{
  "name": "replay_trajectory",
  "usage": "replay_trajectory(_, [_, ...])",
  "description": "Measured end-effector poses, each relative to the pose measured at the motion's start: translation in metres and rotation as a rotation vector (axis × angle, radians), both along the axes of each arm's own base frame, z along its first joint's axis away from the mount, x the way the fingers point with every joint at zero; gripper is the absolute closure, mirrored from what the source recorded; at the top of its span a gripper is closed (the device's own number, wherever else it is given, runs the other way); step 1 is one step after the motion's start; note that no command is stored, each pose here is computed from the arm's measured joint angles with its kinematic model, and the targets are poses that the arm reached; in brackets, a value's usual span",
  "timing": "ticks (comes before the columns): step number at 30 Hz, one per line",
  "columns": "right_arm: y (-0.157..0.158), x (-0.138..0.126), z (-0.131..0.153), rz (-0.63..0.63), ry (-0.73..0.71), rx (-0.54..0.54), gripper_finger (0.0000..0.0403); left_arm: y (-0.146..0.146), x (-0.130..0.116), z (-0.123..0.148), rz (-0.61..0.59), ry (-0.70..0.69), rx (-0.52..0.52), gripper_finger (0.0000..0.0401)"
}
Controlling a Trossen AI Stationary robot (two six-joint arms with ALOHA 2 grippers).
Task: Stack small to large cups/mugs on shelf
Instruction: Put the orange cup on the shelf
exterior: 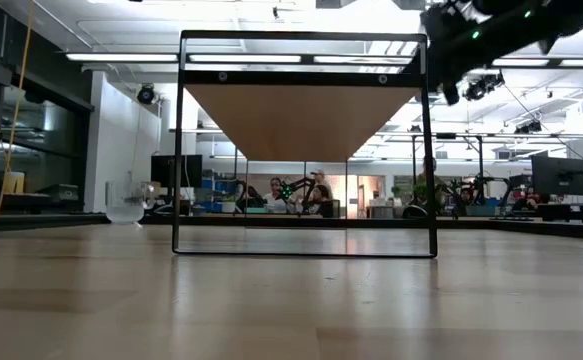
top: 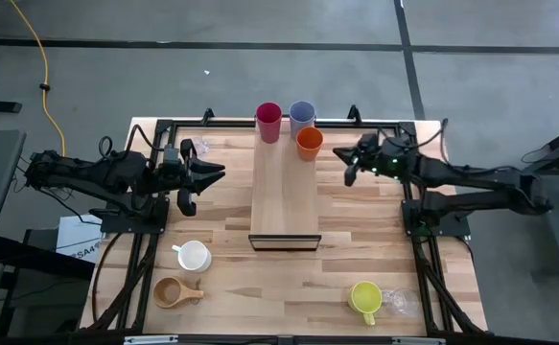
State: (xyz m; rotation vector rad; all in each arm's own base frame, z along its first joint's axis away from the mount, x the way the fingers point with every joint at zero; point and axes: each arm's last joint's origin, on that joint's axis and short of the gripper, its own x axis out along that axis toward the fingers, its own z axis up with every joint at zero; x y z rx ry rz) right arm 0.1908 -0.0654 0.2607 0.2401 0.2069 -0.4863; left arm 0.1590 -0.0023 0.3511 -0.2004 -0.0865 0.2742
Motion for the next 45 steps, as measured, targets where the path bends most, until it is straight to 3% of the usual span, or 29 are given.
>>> replay_trajectory(4, [-0.009, 0.015, -0.014, -0.061, 0.061, 0.012, 0.0403, 0.0, 0.0, 0.0, 0.0, 0.0, 0.0, 0.0332])
replay_trajectory(13, [-0.025, 0.043, -0.012, -0.091, 0.106, 0.029, 0.0403, 0.0, 0.0, 0.0, 0.0, 0.0, 0.0, 0.0332])
replay_trajectory(45, [-0.025, 0.05, -0.018, 0.014, 0.11, 0.088, 0.0403, 0.0, 0.0, 0.0, 0.0, 0.001, -0.001, 0.0332])
